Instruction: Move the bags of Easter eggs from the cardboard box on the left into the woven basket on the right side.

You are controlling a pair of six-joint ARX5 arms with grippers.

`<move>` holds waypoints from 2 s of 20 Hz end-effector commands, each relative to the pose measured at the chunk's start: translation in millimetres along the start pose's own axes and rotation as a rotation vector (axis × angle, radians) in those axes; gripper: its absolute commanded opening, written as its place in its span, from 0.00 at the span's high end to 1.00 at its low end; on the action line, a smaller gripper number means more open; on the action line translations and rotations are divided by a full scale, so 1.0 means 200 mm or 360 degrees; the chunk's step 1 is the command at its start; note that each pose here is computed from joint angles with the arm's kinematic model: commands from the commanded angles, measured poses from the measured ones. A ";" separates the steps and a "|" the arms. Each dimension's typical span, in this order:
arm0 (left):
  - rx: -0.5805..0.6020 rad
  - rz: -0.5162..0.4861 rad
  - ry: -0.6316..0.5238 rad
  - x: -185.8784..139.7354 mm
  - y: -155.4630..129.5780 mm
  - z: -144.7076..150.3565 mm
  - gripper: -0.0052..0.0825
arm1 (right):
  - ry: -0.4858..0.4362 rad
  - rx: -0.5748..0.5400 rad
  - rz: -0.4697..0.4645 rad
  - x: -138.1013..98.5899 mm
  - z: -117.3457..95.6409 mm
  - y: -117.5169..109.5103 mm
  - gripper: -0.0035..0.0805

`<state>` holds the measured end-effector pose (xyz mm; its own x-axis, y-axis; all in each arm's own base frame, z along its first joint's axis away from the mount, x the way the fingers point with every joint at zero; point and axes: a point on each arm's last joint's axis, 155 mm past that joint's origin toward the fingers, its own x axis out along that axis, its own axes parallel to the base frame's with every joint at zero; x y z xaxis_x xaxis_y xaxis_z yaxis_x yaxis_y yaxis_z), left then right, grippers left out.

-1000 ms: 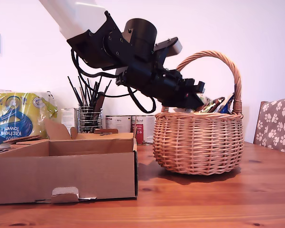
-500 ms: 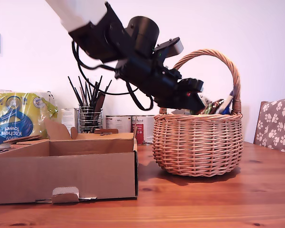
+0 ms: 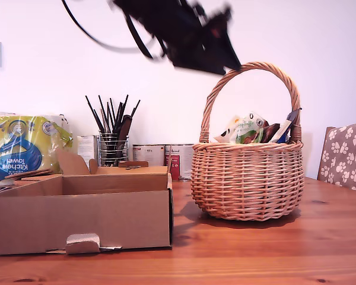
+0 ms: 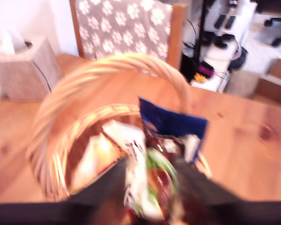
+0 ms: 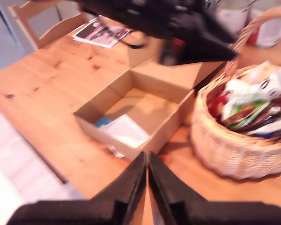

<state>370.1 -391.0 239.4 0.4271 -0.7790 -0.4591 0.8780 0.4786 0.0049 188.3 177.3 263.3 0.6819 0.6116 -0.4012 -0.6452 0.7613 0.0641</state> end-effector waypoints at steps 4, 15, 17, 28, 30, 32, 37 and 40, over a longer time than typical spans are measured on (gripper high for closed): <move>-0.0027 -0.0021 0.0075 -0.10 -0.05 -0.11 0.97 | -0.0061 0.0001 -0.0123 0.08 0.07 -0.11 0.97; -0.0169 0.0324 -0.0236 -0.71 0.11 -0.30 0.97 | -0.0369 0.0006 -0.0189 0.16 0.21 -0.35 0.97; -0.0182 0.0442 -0.0330 -0.86 0.13 -0.34 0.97 | -0.0387 0.0001 -0.0170 0.19 0.18 -0.34 0.97; -0.0238 0.0727 -0.0620 -1.37 0.00 -0.47 0.97 | -0.0509 -0.0022 -0.0097 0.16 0.22 -0.25 0.97; -0.0241 0.0726 -0.0615 -1.37 -0.01 -0.47 0.97 | -0.0508 -0.0013 -0.0096 0.16 0.22 -0.25 0.97; -0.0249 0.0725 -0.0597 -1.37 -0.01 -0.49 0.97 | -0.0475 -0.0005 -0.0100 0.17 0.19 -0.25 0.97; -0.0298 0.0708 -0.0473 -1.32 -0.01 -0.58 0.97 | -0.0345 0.0022 -0.0097 0.20 0.09 -0.25 0.97; -0.0325 0.0698 -0.0406 -1.30 -0.02 -0.63 0.97 | -0.0276 0.0036 -0.0098 0.21 0.04 -0.26 0.97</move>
<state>228.0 -137.8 258.2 0.8105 -0.5517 -0.1969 0.5580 0.8294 -0.0269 253.2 165.4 258.3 0.7747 0.5909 -0.2251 -0.5935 0.8023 0.0635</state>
